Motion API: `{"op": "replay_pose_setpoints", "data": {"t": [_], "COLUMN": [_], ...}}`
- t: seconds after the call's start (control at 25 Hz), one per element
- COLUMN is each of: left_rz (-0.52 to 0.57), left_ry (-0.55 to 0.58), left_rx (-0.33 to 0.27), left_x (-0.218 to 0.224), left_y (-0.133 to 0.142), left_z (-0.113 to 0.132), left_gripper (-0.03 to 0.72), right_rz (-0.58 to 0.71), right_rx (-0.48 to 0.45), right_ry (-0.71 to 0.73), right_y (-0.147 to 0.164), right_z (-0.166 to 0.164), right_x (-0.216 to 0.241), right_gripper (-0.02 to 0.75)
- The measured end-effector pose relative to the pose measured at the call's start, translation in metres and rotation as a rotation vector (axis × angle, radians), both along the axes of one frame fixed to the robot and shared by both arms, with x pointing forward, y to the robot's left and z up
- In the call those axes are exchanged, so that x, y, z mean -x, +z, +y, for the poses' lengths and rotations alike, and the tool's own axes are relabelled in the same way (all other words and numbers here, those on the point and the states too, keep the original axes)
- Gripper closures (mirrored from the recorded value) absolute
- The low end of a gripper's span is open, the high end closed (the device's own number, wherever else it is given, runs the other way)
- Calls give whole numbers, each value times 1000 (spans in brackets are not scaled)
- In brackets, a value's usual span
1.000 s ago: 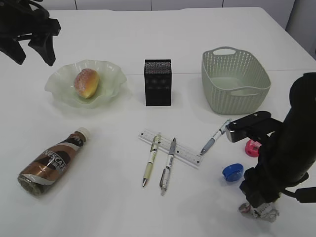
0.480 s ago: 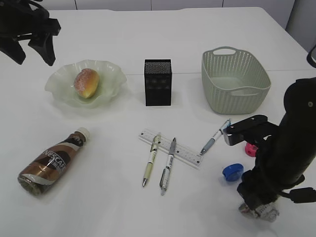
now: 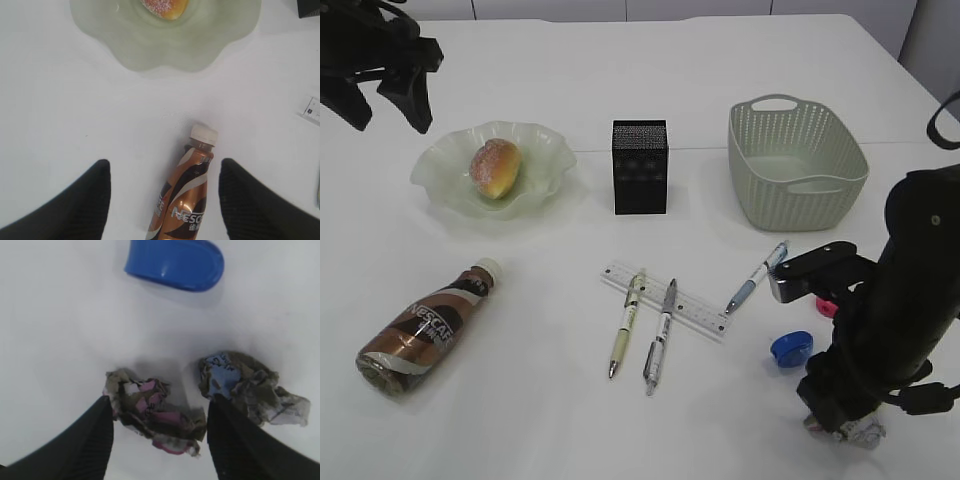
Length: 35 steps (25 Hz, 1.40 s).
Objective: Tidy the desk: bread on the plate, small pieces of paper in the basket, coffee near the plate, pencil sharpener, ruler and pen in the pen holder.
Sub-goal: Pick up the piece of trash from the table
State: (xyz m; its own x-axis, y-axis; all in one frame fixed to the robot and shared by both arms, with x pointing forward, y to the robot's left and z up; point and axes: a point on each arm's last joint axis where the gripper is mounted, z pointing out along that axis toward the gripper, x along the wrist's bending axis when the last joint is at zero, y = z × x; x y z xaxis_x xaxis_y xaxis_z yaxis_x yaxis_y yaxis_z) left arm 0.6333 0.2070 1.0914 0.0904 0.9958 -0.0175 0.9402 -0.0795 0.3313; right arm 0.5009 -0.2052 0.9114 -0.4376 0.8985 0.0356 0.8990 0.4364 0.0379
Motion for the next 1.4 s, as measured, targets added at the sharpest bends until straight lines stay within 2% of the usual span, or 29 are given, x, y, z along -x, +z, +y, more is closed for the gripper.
{"op": "replay_pose_setpoints", "data": {"t": [0.76, 0.84, 1.04, 1.16, 1.4], "left_rz": [0, 0, 0, 0, 0], "left_ry": [0, 0, 0, 0, 0], "left_rx": [0, 0, 0, 0, -2], "left_x": [0, 0, 0, 0, 0], "left_y": [0, 0, 0, 0, 0], "left_z": [0, 0, 0, 0, 0], "left_gripper": [202, 202, 202, 202, 213], "right_rz": [53, 54, 57, 57, 97], "right_rx": [21, 18, 11, 9, 2], "right_ry": [3, 0, -8, -10, -24], "right_y": [-15, -15, -15, -15, -9], "right_z": [0, 0, 1, 1, 3], "right_x": [0, 0, 0, 0, -1], "right_gripper": [280, 329, 585, 705, 724]}}
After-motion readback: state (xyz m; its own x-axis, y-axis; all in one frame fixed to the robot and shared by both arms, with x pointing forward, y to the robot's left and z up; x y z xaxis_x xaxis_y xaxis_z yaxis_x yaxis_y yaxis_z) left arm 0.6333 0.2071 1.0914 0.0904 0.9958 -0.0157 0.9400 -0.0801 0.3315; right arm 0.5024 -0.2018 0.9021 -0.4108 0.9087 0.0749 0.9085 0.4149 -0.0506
